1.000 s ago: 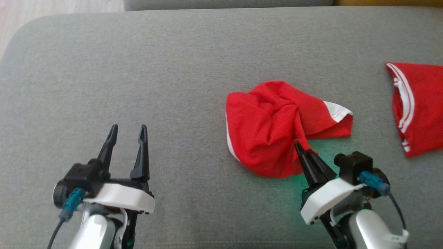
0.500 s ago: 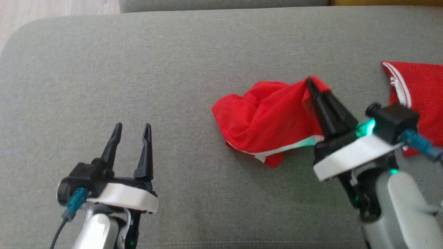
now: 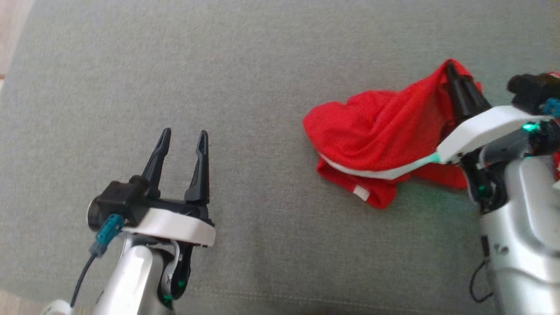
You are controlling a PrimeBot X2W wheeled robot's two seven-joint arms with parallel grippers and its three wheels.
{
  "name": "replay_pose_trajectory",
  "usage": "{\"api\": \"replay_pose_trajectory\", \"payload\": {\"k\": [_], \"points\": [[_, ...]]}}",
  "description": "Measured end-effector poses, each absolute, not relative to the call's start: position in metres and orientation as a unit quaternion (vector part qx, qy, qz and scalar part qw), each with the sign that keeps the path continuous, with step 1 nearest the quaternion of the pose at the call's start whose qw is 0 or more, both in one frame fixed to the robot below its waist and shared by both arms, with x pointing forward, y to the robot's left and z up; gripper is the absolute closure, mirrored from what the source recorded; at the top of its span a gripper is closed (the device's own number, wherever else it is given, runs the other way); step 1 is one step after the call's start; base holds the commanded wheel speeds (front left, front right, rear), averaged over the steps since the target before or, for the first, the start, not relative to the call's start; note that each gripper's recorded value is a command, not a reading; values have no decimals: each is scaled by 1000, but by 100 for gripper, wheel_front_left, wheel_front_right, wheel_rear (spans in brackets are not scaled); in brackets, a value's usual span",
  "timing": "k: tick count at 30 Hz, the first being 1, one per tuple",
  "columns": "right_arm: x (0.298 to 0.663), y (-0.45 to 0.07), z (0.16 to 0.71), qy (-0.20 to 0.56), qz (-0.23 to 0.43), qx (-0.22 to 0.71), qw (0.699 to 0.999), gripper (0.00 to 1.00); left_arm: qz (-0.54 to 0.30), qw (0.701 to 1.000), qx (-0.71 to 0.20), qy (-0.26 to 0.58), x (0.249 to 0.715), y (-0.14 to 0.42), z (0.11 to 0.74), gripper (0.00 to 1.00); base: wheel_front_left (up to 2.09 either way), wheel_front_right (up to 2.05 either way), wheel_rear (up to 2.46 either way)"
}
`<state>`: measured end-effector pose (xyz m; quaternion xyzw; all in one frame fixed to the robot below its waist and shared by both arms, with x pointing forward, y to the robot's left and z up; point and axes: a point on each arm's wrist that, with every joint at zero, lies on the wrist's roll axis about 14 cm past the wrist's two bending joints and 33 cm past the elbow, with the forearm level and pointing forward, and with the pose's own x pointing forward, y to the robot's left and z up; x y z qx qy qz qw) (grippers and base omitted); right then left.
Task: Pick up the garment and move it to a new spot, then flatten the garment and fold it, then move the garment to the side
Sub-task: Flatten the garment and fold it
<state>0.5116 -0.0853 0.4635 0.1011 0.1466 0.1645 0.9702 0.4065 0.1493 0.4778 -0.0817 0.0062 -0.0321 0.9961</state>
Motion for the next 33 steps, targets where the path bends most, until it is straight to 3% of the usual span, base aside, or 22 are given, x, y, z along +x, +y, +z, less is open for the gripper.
{"api": "replay_pose_trajectory", "payload": {"k": [8,9,10,11,17,23,33], "points": [[534,-116,409,205,102,121,966,100,-27,997,-76,17,412,155,468,0,0,0,0],[532,-119,406,208,98,121,966,62,-26,997,-75,18,412,155,467,0,0,0,0],[530,-122,403,211,94,121,965,11,-27,997,-75,18,412,155,467,0,0,0,0],[527,-124,401,213,90,123,965,0,-29,997,-74,17,413,154,468,0,0,0,0],[517,-129,412,198,91,123,968,0,-39,997,-71,6,412,150,476,0,0,0,0],[480,-146,420,186,92,112,972,0,-44,996,-72,1,401,147,481,0,0,0,0],[443,-156,504,45,109,45,992,0,-45,997,-63,-4,385,147,486,0,0,0,0]]}}
